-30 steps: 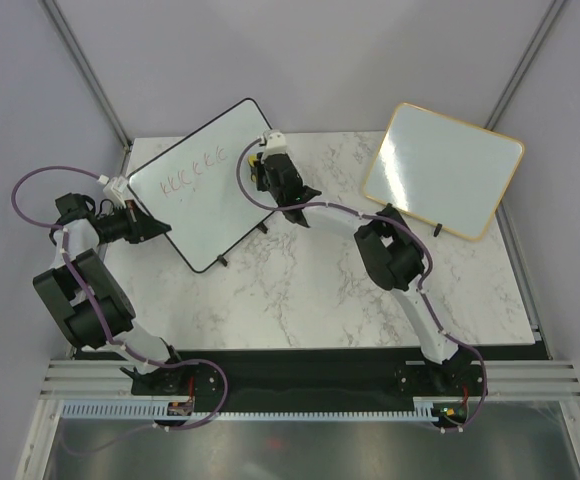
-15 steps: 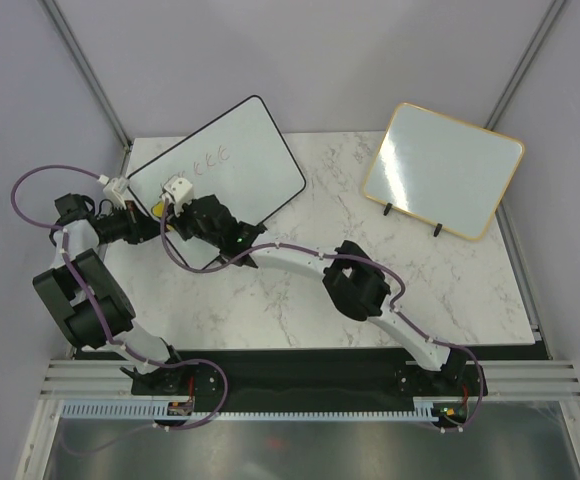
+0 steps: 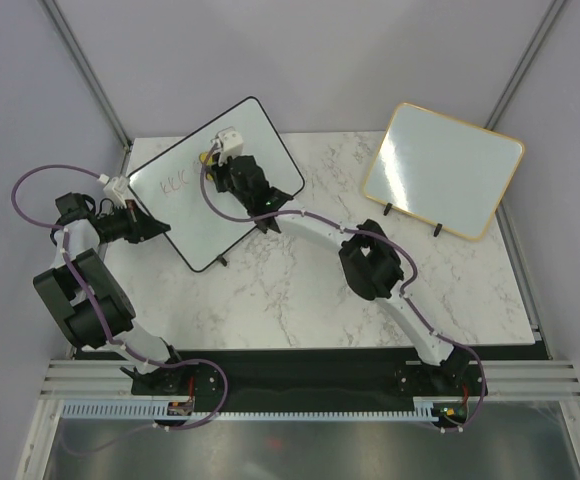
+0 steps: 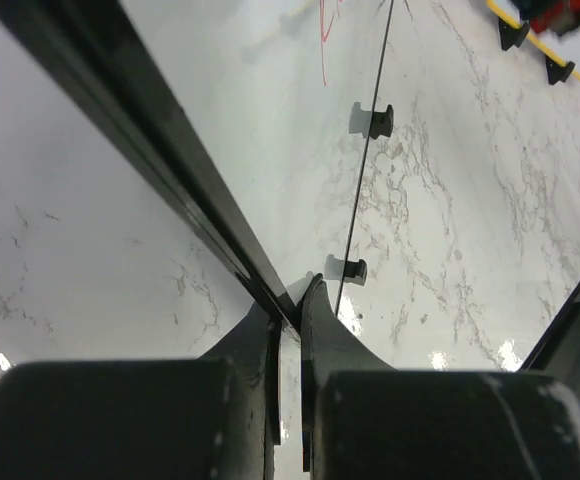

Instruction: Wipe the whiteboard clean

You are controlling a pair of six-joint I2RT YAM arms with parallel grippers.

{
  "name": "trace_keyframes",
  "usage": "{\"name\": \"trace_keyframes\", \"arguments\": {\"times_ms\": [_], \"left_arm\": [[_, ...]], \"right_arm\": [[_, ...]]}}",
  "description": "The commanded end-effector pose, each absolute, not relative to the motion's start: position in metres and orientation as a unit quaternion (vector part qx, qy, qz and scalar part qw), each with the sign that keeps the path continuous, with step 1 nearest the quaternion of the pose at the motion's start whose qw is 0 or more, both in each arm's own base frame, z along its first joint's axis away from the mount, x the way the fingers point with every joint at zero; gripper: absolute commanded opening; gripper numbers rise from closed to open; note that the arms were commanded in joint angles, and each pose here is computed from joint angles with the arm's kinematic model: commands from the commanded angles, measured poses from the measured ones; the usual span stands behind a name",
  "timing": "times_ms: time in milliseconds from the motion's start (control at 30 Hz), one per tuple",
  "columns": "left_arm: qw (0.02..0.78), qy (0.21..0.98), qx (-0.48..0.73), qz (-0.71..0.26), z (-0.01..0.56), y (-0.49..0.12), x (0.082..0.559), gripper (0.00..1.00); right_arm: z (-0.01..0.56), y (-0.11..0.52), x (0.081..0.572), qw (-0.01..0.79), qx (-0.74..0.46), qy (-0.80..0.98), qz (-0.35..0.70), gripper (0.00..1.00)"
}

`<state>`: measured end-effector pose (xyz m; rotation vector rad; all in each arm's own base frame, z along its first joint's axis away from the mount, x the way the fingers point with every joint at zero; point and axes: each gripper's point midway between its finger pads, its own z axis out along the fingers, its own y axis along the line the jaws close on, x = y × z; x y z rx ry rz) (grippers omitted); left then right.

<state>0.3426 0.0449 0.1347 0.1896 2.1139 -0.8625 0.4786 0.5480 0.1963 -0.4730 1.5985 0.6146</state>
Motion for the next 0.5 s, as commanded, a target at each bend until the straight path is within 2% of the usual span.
{"name": "trace_keyframes", "arguments": {"times_ms": [0,167,467], "left_arm": [[0.463,0.846,0.188,-0.187,0.133,0.084,0.367,0.02],[0.462,0.847,0.186,-0.187,0.132,0.085,0.367,0.02],[0.461,0.847,0.187,-0.188,0.130,0.084,0.366,0.02]], "right_arm": [[0.156,0.495,0.532,0.628,-0.157,0.741,0.180,0.00],[0.181,0.529,0.526,0.644,-0.165,0.703,0.253,0.00],[0.187,0.638,0.419,0.639,-0.290,0.615,0.360,0.00]]}}
